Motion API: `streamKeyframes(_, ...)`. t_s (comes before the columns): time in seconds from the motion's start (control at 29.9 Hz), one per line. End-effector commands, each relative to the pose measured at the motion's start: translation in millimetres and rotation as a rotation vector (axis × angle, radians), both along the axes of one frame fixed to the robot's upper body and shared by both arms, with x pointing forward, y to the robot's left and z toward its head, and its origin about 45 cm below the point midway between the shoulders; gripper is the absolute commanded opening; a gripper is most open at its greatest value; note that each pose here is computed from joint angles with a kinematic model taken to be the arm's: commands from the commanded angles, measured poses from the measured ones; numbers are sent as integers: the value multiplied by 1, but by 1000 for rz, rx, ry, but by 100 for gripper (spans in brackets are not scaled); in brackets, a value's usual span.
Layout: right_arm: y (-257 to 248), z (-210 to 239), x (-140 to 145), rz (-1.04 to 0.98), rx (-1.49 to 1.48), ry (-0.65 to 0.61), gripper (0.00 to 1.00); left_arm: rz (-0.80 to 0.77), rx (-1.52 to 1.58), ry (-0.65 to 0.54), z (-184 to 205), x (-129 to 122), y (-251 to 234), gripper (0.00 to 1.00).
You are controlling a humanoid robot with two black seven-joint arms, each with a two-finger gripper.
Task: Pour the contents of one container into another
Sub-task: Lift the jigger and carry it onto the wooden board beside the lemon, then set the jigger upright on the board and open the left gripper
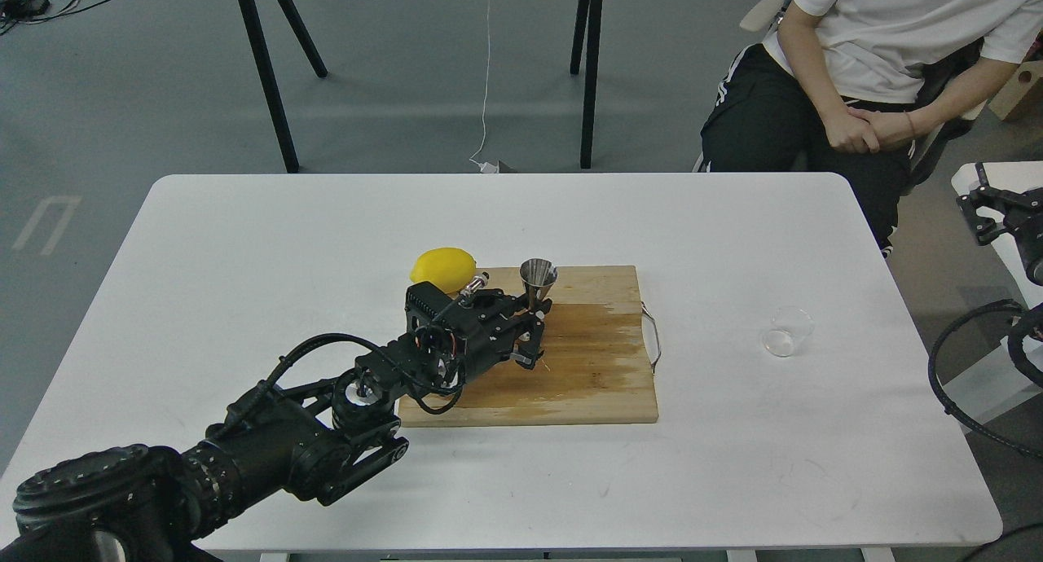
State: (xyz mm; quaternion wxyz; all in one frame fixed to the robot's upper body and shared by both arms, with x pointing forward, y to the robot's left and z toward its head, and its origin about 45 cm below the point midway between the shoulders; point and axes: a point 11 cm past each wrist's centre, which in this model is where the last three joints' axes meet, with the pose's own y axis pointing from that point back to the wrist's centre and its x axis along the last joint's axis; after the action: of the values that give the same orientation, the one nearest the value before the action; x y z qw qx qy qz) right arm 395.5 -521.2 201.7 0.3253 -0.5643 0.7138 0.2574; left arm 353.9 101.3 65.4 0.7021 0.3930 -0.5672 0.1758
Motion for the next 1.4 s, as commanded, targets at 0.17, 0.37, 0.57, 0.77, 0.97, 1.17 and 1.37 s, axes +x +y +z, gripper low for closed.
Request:
streamKeyframes(0.17,0,0,0,0,-2,1,100,11,2,-6,1,2,1,27)
streamKeyframes(0.37,0,0,0,1,-3,2,100,9,0,-9,3,3,0,48)
streamKeyframes(0.57,0,0,0,0,-2,1,100,1,-9,-8,4,1,-3,61)
streamKeyframes(0.77,0,0,0,0,-2,1,100,-34,-43,-7,9,-6,-16,76)
streamKeyframes(0.97,-2,-3,-3,-4,-4,9,100,-29,-48,13,2,-15,-5,78)
streamKeyframes(1.17,-6,-2,-5,-13,-11,9,100,4,-20,-24,15,-6,42,79)
streamKeyframes(1.37,-5,-4,-6,-12,-9,13,100,9,-23,-77,35,-3,71,80)
